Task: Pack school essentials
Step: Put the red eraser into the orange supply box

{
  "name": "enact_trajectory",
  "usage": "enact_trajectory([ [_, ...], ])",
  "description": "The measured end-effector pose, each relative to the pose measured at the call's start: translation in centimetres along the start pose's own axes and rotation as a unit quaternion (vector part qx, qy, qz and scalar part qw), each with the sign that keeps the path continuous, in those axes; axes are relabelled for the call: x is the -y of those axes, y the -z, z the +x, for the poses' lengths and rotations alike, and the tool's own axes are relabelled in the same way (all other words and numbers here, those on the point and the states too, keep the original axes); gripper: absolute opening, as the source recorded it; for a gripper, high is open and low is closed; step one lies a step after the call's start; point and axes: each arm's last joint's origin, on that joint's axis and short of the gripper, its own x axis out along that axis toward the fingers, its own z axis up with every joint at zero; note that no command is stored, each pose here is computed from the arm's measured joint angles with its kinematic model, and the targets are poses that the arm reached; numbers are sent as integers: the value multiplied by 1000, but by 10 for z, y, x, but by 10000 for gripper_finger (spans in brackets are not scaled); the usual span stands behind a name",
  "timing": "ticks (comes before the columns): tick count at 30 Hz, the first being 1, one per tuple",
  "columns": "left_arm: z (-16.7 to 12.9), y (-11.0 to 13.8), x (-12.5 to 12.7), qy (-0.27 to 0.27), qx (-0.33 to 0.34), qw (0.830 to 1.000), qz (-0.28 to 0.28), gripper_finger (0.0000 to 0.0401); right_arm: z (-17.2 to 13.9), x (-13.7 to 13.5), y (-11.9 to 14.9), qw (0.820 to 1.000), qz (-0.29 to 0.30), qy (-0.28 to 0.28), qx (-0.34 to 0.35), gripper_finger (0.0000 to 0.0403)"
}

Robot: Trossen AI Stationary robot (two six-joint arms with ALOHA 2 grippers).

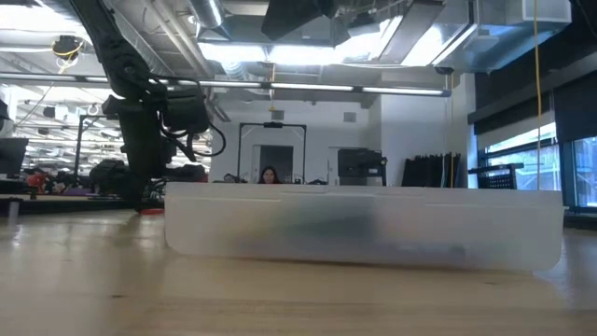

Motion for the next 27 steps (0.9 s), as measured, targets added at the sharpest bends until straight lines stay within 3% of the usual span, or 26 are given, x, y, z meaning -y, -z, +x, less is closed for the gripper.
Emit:
enact_trajectory([
  [27,0,2,-2,-4,-19,1000,-5,285,0,0,0,1000,0,0,0,120],
])
